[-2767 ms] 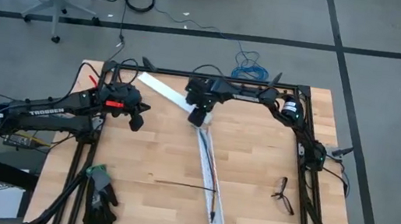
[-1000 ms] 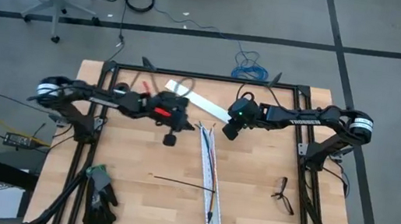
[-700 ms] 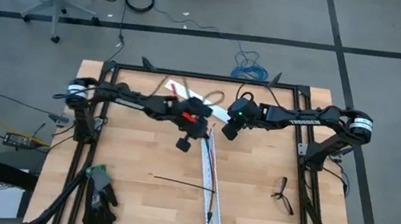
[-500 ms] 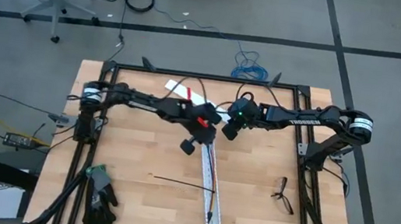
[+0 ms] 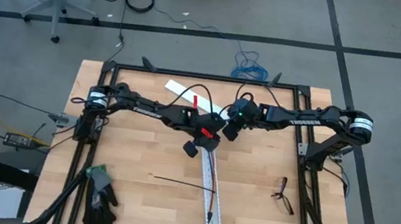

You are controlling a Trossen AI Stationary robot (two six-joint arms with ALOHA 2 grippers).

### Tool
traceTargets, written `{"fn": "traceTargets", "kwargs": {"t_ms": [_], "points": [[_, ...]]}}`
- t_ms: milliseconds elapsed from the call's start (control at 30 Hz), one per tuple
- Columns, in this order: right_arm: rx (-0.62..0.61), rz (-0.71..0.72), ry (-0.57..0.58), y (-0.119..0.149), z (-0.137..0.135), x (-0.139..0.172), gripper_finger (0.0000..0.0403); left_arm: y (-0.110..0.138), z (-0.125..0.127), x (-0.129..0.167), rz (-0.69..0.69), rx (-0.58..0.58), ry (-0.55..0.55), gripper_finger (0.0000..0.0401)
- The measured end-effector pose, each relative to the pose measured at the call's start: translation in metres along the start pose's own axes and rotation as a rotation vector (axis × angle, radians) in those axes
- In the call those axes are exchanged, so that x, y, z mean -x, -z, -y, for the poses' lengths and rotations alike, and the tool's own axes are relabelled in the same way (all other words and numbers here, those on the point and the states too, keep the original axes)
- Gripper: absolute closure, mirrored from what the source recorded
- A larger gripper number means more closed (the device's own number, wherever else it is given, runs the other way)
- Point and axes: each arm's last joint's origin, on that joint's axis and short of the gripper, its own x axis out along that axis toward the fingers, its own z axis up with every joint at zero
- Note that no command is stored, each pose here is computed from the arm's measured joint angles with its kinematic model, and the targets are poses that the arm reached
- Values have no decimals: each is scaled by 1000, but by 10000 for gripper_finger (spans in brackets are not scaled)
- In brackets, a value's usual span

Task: Ziptie cables
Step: Prepare the white cable duct

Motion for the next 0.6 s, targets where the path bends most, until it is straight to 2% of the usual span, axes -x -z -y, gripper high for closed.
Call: {"fn": "traceTargets", "kwargs": {"t_ms": [300, 467, 600], "points": [[39, -81, -5, 7, 1, 0, 291, -3, 3, 0, -9, -30, -4, 304], [49, -129, 6, 12, 3, 1, 291, -2, 3, 0, -12, -108, 5, 302], [54, -154, 12, 14, 3, 1, 291, -1, 3, 0, 0, -117, 18, 314]]}}
